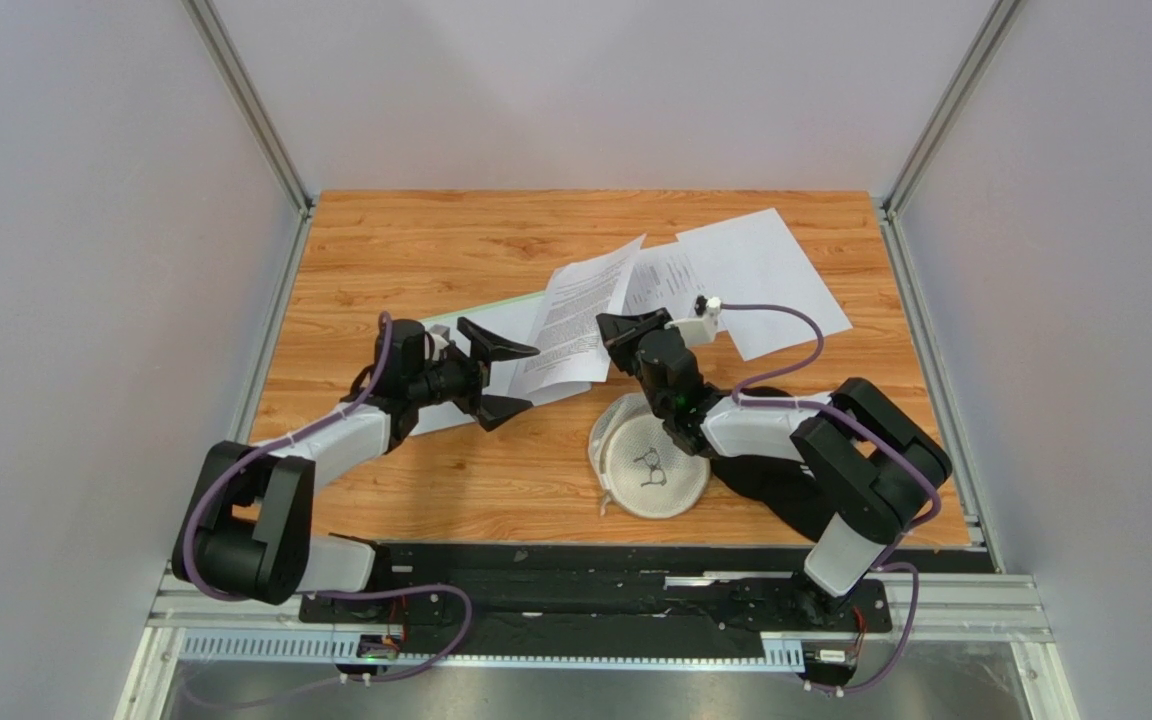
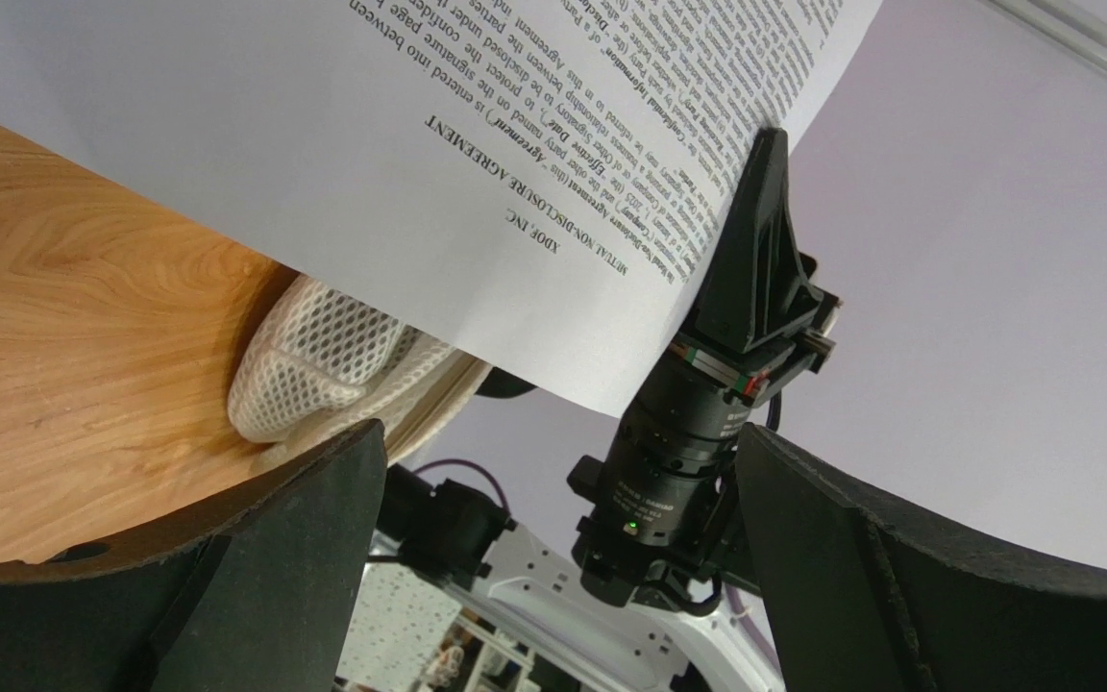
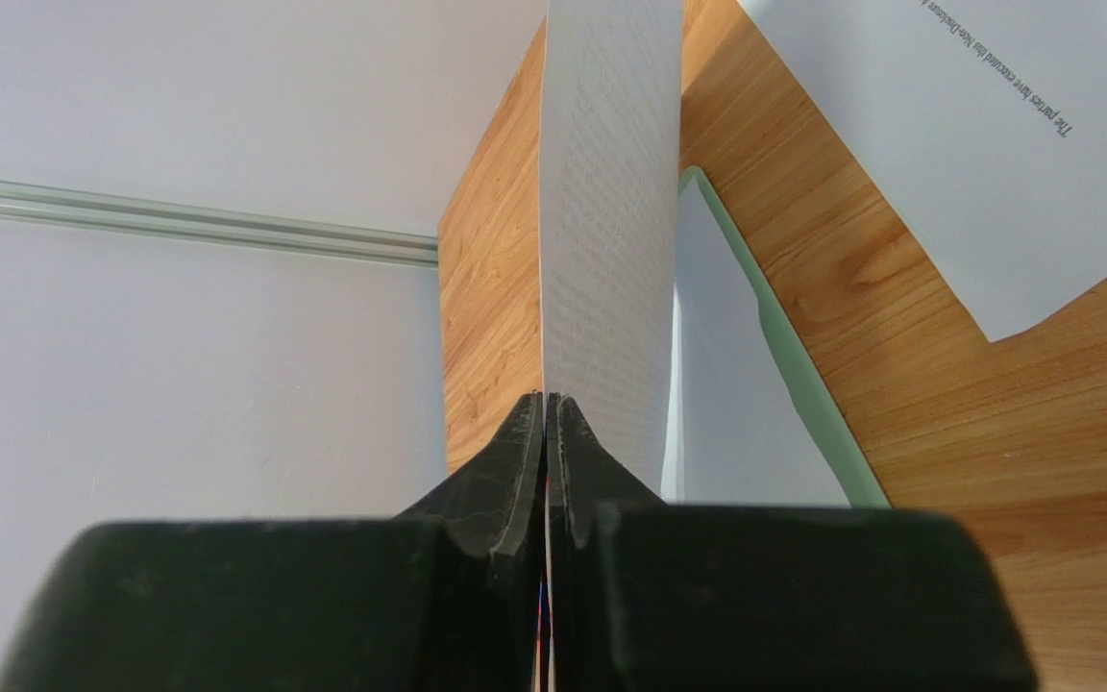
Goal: Put the files into the folder
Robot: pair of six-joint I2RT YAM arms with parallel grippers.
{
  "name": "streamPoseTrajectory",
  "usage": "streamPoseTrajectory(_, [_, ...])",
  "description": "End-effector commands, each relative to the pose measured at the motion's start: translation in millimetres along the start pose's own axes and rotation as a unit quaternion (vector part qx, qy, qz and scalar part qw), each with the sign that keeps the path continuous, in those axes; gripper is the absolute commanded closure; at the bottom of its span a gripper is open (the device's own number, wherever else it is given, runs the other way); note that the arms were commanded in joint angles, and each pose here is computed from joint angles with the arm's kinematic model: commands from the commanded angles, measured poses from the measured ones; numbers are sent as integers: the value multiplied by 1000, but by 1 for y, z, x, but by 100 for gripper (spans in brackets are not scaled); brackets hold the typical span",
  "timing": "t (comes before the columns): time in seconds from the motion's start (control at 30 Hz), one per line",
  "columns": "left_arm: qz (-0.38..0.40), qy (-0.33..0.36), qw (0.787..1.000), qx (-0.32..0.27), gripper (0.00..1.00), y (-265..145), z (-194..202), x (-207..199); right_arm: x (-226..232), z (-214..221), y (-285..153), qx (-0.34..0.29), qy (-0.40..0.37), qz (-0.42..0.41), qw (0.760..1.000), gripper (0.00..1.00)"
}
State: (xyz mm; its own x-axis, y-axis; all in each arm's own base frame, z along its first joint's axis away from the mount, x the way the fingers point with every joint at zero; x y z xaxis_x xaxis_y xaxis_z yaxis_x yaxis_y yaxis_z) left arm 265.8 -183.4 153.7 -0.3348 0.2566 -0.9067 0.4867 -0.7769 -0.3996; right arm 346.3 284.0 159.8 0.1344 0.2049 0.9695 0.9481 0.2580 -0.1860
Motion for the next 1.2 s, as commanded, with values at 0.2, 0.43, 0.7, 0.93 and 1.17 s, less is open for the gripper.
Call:
streamPoseTrajectory(0.2, [9,-36,999,-12,1,11,-7,-16,27,-13,-5,-35,2,-52,998,94])
streamPoseTrajectory(0.43, [9,-43,999,-8,6,21,-15,-17,30,-9,-9,-19,-3,-66,998,93])
streamPoseTrajectory(0.7, [34,-29,999,-4,29,31,-23,-18,21,3,-12,10,-4,-56,998,92])
streamPoseTrajectory(0.93, [-9,49,998,-30,57,25,-26,-11,11,4,-17,17,-20,-30,999,82])
streamPoseTrajectory(1.17, [-71,143,986,-36,82,21,-36,-5,-6,13,-21,56,-68,9,996,78])
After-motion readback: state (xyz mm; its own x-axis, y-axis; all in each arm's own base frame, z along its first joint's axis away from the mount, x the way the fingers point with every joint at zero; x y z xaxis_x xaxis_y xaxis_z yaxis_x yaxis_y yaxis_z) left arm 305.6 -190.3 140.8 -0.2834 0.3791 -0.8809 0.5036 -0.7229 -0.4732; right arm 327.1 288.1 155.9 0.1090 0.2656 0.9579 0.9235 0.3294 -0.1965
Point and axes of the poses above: each gripper's point midway between its finger pads, its own y axis out along the fingers, its own x axis along the line the jaws close on, z = x × y, the point moved 4 cm from there along -y, back along the fingers, and after that the axes turned 11 degrees about y, right-handed, at the moved point
